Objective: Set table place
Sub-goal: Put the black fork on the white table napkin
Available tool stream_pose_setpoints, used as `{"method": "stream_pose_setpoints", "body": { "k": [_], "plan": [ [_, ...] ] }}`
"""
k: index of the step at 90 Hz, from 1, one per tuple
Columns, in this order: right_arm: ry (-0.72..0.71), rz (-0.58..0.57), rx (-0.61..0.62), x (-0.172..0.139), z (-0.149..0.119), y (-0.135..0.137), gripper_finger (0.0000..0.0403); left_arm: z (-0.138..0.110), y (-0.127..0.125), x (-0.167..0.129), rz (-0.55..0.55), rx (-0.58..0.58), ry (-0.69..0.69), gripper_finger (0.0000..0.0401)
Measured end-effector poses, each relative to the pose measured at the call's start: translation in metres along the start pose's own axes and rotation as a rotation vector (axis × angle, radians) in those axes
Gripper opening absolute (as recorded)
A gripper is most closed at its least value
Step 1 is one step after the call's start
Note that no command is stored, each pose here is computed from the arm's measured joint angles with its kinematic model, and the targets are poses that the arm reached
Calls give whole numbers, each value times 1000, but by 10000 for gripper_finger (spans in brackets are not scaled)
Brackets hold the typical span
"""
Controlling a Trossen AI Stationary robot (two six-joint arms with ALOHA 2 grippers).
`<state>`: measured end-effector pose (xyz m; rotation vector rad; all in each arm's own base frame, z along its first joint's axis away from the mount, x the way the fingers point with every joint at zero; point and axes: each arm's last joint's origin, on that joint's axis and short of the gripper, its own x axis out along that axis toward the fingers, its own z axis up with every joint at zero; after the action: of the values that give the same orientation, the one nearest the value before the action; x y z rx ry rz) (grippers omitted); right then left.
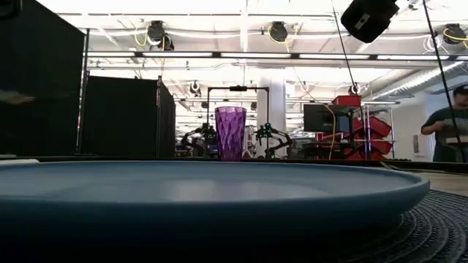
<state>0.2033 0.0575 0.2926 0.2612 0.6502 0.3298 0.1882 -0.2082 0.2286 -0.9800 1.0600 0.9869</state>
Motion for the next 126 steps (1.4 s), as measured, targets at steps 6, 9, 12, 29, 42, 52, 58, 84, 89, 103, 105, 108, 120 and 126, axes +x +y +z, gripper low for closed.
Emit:
{"method": "stream_pose_setpoints", "body": {
  "k": [6,9,12,29,42,52,58,84,89,103,105,108,120,126],
  "plan": [
    [1,0,-3,0,0,0,148,-1,-1,0,-3,-5,21,0],
    [1,0,-6,0,0,0,148,-2,-1,-1,-3,-8,38,0],
    [1,0,-10,0,0,0,148,-4,0,-1,9,-6,57,0],
    [5,4,-36,0,0,0,148,-10,9,-4,95,12,116,0],
    [8,5,-52,0,-1,0,148,-1,10,-2,156,-2,80,0],
    [13,3,-51,0,-1,0,148,4,8,3,205,-17,88,0],
    [19,2,-50,0,-2,0,148,4,6,7,221,-22,85,0],
    [43,-5,-45,0,-4,-1,148,-3,-2,30,335,-34,124,0],
    [43,-5,-42,0,-4,-1,148,-4,-2,32,350,-34,125,0],
    [43,-6,-23,0,-4,-1,148,-5,-1,33,362,-36,128,0],
    [43,-6,-19,0,-4,-1,148,-5,-1,33,362,-36,129,0],
    [44,-5,-15,0,-4,0,148,-5,-1,33,362,-36,129,0],
    [51,9,-27,1,-6,4,148,-6,-3,37,382,-48,129,0],
    [56,20,-35,1,-7,7,148,-6,-3,40,399,-53,133,0]
  ]
}}
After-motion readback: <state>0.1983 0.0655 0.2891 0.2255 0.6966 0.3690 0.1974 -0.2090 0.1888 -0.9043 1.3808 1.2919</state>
